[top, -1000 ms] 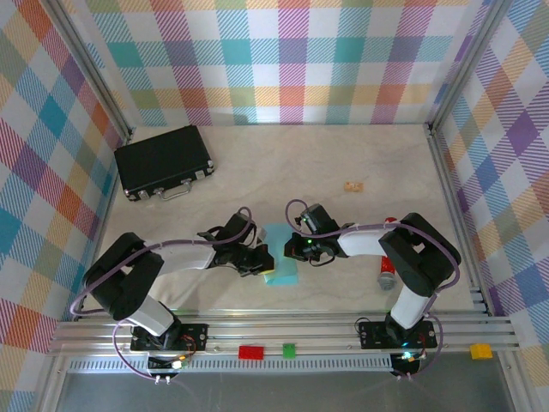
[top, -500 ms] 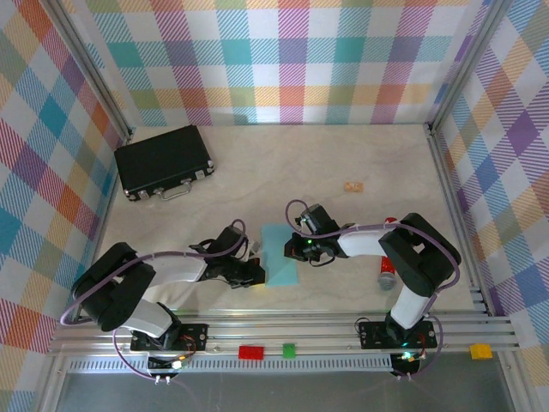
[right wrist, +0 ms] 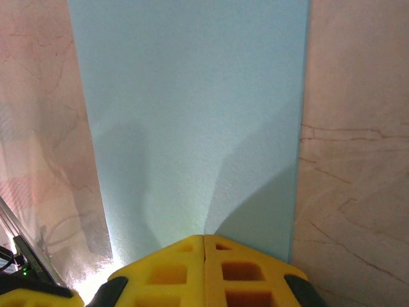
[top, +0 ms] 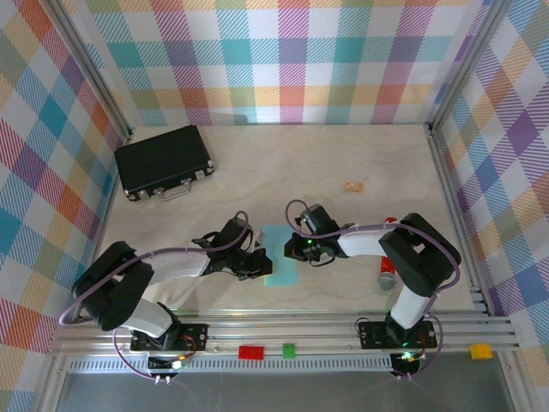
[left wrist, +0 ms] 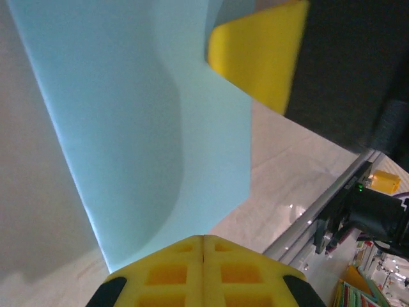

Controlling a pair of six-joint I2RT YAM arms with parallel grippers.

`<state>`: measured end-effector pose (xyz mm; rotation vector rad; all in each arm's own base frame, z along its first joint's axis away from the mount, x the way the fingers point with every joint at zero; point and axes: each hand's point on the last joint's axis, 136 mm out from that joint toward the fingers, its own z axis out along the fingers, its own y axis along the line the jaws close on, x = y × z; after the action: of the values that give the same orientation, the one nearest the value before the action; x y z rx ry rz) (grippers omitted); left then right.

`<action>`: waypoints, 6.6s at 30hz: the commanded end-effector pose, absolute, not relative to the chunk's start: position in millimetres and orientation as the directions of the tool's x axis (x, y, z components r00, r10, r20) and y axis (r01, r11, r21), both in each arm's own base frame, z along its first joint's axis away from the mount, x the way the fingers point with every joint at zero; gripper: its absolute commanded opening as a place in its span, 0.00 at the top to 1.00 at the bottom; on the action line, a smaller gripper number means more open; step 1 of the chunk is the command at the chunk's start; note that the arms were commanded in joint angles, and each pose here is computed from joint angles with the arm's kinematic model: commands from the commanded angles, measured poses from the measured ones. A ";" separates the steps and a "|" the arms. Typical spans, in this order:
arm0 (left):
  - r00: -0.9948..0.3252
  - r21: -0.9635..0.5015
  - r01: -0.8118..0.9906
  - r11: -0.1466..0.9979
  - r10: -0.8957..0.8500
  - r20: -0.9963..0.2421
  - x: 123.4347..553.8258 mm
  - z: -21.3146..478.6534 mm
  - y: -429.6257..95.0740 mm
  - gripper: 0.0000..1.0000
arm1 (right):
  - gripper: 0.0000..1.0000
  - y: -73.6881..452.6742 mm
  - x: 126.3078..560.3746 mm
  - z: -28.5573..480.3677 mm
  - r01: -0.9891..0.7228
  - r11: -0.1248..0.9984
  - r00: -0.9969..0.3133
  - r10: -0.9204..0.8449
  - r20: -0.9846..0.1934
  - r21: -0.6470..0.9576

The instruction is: Fold a paper plane with a square sheet of paper (pick it up from the middle)

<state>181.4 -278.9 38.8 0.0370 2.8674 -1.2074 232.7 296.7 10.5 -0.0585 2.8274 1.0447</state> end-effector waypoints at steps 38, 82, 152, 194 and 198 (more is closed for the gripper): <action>-0.992 -0.678 0.107 0.727 0.037 -0.118 195.0 30.2 -293.5 0.96 | 1.00 220.6 172.1 -64.0 0.081 0.937 -0.994 0.051 0.095 0.341; -0.960 -0.741 0.018 0.671 -0.196 -0.200 225.5 86.8 -233.8 0.94 | 1.00 277.9 211.5 -3.2 -0.101 0.858 -0.995 -0.082 -0.060 0.504; -0.975 -0.833 -0.035 0.551 -0.201 -0.092 284.1 80.4 -280.8 0.91 | 0.71 231.5 189.0 82.8 0.068 0.714 -0.946 0.268 -0.183 0.696; -0.995 -0.715 -0.075 0.695 -0.096 0.010 253.7 1.4 -262.1 0.90 | 0.48 270.2 158.2 42.1 0.167 0.706 -0.986 0.128 0.108 0.689; -0.995 -0.718 -0.077 0.692 -0.101 0.009 253.8 3.8 -262.2 0.90 | 0.48 268.7 151.6 43.9 0.166 0.711 -0.986 0.122 0.112 0.683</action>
<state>263.7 -274.8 20.1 -0.0875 2.7804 -1.2877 154.2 269.1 37.1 0.2489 2.9524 1.2088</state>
